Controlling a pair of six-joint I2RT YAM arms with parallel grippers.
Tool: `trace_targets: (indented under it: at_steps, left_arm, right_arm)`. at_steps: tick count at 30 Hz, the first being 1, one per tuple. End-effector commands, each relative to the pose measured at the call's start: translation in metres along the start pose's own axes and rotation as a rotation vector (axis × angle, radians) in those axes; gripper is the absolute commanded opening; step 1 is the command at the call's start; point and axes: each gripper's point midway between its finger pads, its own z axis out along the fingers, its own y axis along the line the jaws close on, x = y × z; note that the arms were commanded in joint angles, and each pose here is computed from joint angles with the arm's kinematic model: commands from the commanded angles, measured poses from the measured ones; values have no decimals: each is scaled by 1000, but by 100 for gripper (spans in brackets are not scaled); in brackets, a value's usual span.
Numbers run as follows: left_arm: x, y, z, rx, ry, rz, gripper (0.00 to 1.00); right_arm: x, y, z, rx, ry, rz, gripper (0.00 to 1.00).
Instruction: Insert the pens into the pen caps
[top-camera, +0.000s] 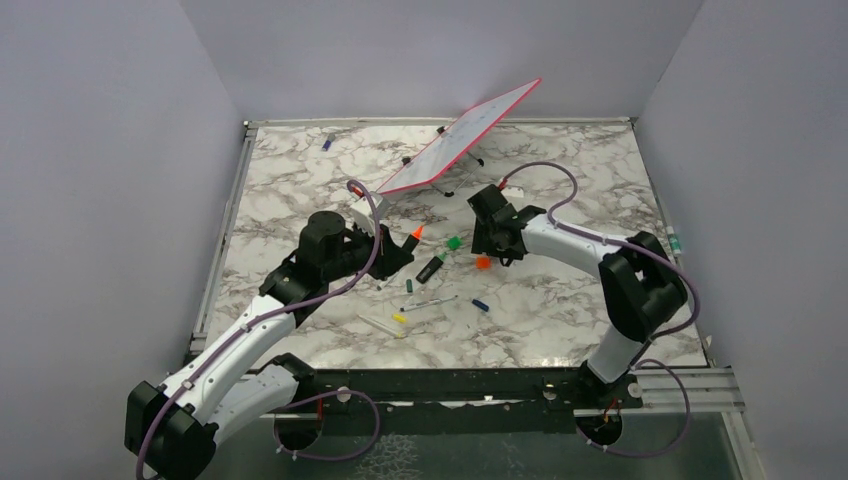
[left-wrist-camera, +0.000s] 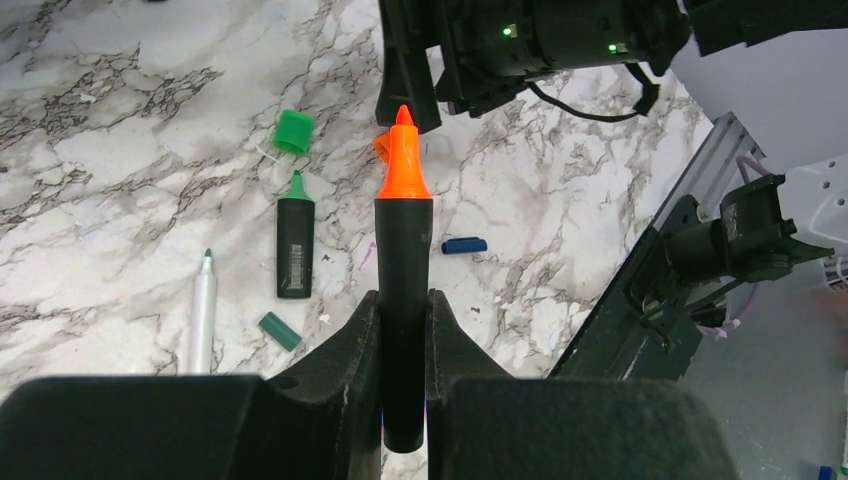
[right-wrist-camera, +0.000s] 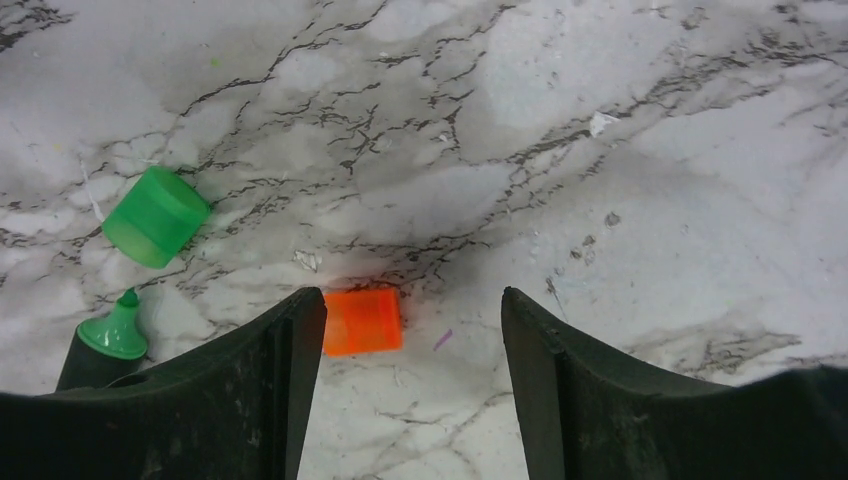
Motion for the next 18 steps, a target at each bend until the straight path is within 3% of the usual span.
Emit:
trace_targets:
  at_steps: [1,18]
  left_arm:
    - [-1,6,1,-27,-7,17,0]
    - [1,4,-1,-19,-2,19,0]
  right_arm:
    - [-4,19,16,-40,25,-72,69]
    - [36,3,25,-23,172,-199,63]
